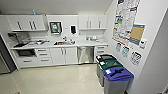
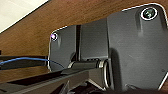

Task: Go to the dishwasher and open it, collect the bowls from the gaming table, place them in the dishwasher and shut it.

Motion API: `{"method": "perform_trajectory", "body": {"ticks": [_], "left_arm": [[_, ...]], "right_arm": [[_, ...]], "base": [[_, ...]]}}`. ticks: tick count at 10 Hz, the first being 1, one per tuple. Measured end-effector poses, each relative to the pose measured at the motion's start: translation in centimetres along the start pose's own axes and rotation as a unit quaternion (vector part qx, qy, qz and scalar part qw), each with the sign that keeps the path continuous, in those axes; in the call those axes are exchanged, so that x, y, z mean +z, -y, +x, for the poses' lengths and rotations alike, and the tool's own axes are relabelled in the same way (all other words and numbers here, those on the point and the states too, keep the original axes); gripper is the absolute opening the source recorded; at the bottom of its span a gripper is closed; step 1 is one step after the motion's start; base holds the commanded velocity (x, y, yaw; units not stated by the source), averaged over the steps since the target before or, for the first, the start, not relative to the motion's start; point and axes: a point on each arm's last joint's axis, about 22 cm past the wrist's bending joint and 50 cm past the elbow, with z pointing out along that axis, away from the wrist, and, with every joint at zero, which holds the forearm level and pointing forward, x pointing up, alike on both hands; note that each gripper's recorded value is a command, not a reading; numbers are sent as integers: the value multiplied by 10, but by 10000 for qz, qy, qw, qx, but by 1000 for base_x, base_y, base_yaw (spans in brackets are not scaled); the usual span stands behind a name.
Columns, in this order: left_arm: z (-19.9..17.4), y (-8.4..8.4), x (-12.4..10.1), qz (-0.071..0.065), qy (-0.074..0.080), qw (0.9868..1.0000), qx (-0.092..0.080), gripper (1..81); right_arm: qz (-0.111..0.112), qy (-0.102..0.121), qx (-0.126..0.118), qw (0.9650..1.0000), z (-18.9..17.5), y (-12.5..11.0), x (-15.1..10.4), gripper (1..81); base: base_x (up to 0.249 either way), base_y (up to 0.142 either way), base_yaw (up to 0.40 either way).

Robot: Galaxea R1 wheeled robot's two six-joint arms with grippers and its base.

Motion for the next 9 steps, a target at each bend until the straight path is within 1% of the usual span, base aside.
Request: {"method": "perform_trajectory", "body": {"ticks": [3,9], "left_arm": [[0,6,-3,36,6,10000,1,811],[0,6,-2,31,2,10000,1,811]], "right_arm": [[-4,-2,1,10000,0,0,0,811],[-1,-23,-12,10000,5,0,0,811]], "base": [[182,0,0],[182,0,0]]}}
